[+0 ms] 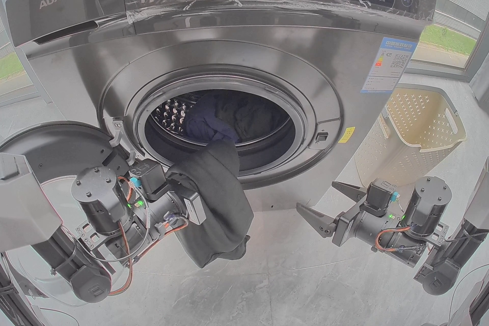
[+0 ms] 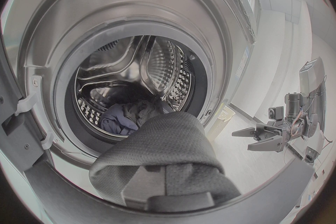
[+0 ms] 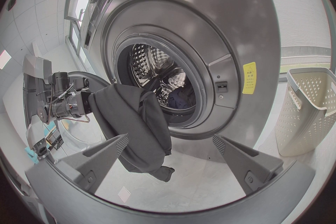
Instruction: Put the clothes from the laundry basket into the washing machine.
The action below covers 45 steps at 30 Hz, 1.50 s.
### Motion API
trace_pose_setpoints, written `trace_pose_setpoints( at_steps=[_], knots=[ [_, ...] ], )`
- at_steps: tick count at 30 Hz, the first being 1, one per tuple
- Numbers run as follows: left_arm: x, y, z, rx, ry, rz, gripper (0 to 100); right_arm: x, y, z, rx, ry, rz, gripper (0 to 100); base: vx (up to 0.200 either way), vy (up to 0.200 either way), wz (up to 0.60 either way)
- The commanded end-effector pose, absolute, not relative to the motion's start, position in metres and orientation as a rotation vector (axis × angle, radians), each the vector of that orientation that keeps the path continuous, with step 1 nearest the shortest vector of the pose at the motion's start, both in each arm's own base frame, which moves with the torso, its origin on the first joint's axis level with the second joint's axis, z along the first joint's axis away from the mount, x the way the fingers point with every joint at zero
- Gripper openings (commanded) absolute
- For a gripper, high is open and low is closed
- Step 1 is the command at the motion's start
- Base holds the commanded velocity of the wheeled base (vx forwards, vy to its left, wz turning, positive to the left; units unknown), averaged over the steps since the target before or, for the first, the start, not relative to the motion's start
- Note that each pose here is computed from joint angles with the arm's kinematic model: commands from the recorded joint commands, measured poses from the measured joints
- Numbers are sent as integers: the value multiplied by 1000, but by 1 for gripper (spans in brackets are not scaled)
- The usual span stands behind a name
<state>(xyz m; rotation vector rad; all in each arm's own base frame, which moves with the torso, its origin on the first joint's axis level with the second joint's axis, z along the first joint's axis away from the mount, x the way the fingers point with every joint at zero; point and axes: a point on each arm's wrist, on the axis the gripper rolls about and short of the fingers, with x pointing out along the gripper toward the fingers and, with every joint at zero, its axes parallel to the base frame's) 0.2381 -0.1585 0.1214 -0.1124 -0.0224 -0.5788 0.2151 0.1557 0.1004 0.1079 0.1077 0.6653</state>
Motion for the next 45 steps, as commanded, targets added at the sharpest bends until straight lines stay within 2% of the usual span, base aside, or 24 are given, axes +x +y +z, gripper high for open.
trace_pose_setpoints(
  at_steps=[1, 21, 27, 45],
  knots=[
    [239, -159, 122, -113, -25, -577, 0, 215, 156, 100, 107, 110, 666, 100, 0, 0, 0],
    [240, -160, 115, -84, -8, -576, 0, 214, 156, 100, 107, 112, 668, 100, 0, 0, 0],
    [241, -161, 115, -84, -9, -576, 0, 212, 158, 99, 107, 114, 677, 100, 200, 0, 0],
    [239, -170, 111, -79, 0, -591, 0, 206, 160, 105, 111, 95, 693, 100, 0, 0, 0]
  ],
)
